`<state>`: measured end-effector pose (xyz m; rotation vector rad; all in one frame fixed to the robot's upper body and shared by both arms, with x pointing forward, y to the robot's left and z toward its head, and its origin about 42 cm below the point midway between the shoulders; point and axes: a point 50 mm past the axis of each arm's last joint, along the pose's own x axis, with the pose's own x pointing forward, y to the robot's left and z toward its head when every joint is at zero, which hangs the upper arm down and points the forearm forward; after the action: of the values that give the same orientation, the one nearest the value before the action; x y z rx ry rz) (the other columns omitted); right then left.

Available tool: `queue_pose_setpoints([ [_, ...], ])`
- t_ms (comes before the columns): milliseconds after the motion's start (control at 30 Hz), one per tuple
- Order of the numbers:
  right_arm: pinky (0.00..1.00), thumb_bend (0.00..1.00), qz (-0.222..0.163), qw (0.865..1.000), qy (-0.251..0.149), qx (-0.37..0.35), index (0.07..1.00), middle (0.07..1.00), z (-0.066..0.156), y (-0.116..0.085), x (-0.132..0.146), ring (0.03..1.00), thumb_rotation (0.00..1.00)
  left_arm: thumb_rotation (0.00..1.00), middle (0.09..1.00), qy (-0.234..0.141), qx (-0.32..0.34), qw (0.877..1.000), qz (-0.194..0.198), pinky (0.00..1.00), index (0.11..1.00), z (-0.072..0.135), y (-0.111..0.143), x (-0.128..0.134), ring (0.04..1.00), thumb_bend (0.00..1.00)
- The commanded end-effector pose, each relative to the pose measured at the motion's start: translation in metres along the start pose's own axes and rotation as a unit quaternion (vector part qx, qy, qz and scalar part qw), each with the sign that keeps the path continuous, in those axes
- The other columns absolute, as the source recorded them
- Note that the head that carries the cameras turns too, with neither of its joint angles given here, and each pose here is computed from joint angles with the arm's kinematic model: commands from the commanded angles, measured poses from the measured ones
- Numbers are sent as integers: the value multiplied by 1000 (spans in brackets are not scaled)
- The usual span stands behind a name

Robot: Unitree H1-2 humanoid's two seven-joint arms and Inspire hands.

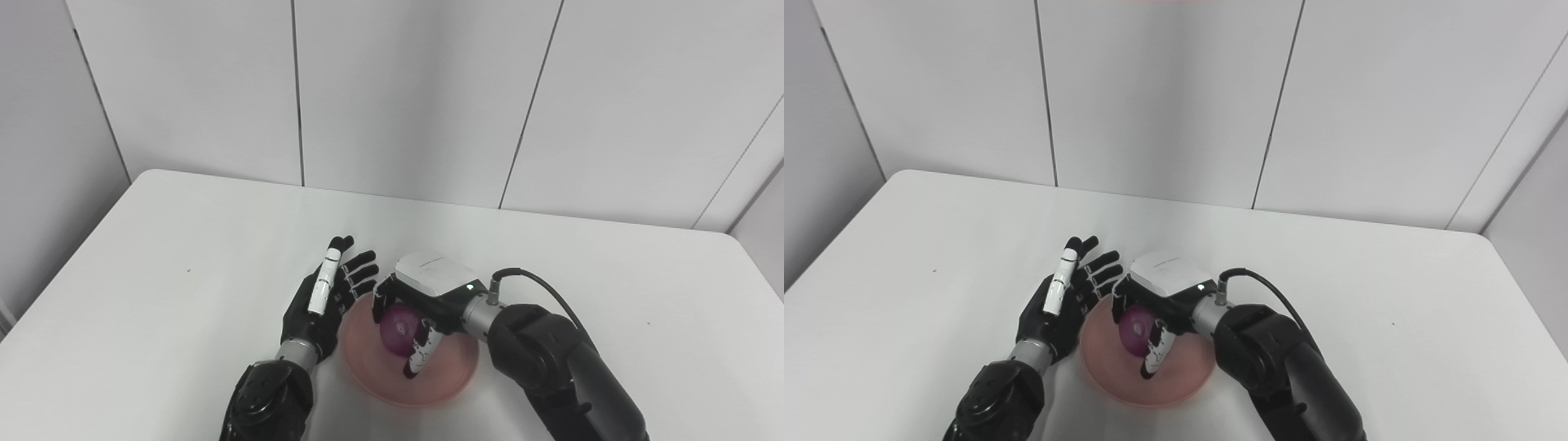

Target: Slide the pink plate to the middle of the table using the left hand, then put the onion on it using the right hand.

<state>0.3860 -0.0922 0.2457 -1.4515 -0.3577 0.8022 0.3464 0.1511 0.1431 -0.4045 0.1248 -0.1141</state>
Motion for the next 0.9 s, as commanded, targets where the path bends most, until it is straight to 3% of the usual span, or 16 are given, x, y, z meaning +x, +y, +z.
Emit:
queue_pose_setpoints([
  [0,359,518,-22,1000,1,-15,478,512,1,-21,2,440,0,808,788,-9,-1,1000,-12,794,901,8,-5,1,788,600],
  [233,304,517,-18,999,9,-26,504,497,-1,-22,0,409,0,825,792,-9,0,1000,-12,807,903,9,-5,1,794,594],
  [467,365,524,-10,1000,14,-24,517,475,-1,-27,-2,433,3,822,789,-9,1,1000,-13,802,905,9,-5,2,792,598],
  [500,372,524,-9,1000,14,-23,500,531,-1,-28,-2,460,103,819,790,-10,1,1000,-14,803,909,9,-5,2,795,597],
  [533,373,610,-8,1000,14,-24,519,545,-1,-28,-3,466,152,817,791,-10,1,1000,-14,802,910,9,-5,3,795,598],
  [567,373,847,-7,1000,15,-26,586,559,-1,-28,-3,470,255,814,791,-10,1,1000,-14,800,907,9,-5,3,796,600],
  [700,394,980,-6,999,15,-31,647,576,-3,-28,-3,494,357,813,788,-11,-1,1000,-13,790,899,10,-5,3,793,595],
  [867,437,1000,-4,999,21,-34,696,655,-4,-28,-4,565,422,806,792,-9,1,1000,-13,796,898,10,-5,3,799,602],
])
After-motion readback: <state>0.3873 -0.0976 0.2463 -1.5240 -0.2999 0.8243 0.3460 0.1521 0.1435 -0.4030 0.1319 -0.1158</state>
